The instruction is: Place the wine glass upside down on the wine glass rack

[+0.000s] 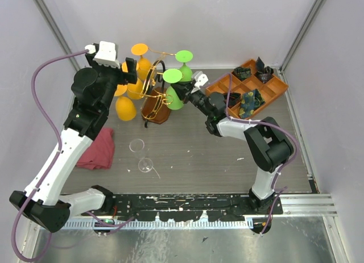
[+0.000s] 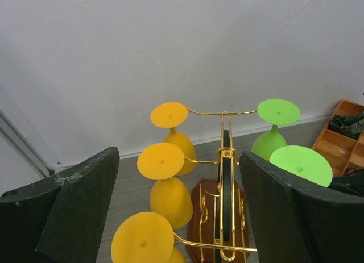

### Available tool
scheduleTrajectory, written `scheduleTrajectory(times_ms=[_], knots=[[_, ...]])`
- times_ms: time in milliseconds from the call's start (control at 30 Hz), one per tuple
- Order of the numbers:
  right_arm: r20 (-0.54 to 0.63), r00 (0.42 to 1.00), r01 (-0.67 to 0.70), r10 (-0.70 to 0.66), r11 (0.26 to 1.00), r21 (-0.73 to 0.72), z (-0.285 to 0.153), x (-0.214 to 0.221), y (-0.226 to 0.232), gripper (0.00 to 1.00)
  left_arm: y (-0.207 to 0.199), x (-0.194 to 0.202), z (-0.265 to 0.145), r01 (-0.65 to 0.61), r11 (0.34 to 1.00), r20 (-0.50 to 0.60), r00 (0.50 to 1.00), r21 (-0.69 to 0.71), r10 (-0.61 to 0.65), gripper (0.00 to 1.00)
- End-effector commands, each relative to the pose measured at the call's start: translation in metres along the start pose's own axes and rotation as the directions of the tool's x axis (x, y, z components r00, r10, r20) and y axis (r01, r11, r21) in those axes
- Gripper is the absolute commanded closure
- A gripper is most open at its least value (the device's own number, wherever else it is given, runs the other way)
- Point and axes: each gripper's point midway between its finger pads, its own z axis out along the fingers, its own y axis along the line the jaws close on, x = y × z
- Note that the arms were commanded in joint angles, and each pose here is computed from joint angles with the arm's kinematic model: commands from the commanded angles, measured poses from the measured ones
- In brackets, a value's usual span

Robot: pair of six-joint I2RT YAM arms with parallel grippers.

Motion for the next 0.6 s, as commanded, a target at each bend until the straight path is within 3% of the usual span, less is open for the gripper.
scheduleTrajectory(times_ms=[0, 567], knots=[[0.161, 0.986, 0.031, -0.034, 0.999, 0.022, 0.017, -0.043, -0.005, 0.99, 0.006, -0.01, -0.002, -0.016, 1.0, 0.027, 1.0, -0.003, 0.016, 0.07], [0.167, 0.984, 0.035, -0.063, 0.986, 0.162, 0.024, -0.027, -0.034, 0.99, 0.022, -0.003, 0.006, -0.03, 0.999, 0.011, 0.999, -0.03, 0.03, 0.06]])
